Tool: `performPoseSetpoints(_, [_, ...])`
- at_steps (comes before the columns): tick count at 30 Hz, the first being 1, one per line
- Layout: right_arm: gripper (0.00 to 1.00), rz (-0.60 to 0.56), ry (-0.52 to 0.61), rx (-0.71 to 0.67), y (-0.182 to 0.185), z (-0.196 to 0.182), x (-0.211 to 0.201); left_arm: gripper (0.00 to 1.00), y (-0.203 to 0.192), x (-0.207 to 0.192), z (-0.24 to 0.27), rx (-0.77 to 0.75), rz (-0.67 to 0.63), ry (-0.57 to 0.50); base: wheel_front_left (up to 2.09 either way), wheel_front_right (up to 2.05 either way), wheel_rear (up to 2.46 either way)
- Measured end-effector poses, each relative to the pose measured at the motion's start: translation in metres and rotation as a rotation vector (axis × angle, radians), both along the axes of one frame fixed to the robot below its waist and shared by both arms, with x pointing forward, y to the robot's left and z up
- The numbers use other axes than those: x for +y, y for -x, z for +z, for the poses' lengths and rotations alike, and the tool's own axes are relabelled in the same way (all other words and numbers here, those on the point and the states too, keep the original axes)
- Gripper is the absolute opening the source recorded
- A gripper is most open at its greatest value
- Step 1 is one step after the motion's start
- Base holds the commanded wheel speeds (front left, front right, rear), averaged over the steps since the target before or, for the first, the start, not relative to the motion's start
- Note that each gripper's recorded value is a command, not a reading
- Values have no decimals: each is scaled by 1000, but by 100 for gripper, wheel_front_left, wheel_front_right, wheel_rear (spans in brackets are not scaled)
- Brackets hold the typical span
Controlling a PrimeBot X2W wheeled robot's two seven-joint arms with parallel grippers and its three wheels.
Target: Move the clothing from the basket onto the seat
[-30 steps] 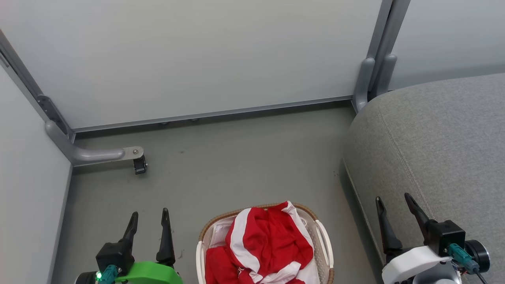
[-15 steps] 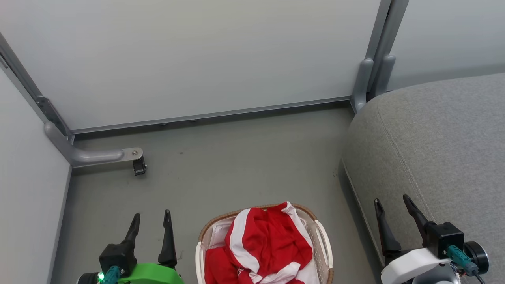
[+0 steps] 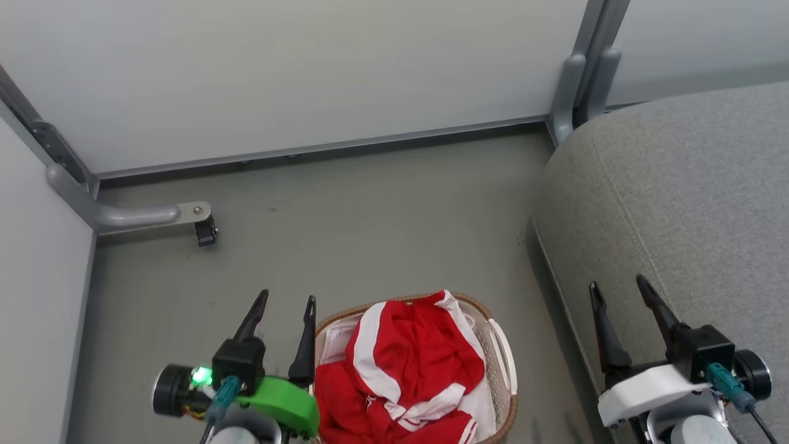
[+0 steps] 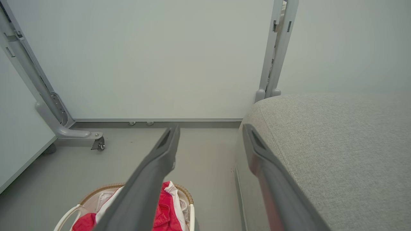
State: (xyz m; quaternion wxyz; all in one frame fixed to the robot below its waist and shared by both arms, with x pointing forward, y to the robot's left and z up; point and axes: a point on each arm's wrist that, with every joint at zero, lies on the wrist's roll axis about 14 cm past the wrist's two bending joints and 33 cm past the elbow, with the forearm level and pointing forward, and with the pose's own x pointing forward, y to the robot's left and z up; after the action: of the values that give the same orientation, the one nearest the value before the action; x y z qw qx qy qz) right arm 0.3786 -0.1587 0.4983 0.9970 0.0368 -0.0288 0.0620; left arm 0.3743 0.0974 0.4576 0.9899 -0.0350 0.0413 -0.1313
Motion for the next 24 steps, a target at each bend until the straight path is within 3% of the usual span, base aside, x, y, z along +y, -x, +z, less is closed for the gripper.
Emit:
performPoseSetpoints(6, [100, -20, 8, -13, -25, 1, -7, 100, -41, -28, 3, -32, -113, -57, 0, 0, 0])
performPoseSetpoints(12, [100, -45, 4, -15, -54, -4, -17, 100, -70, -53, -50, 102, -223, -117, 0, 0, 0])
performPoseSetpoints(18, [100, -75, -20, -18, -78, -12, -28, 100, -77, -78, -116, 266, -343, -166, 0, 0, 0])
performPoseSetpoints(24, [100, -101, -24, 21, -89, -34, -39, 100, -55, -93, -193, 480, -457, -226, 0, 0, 0])
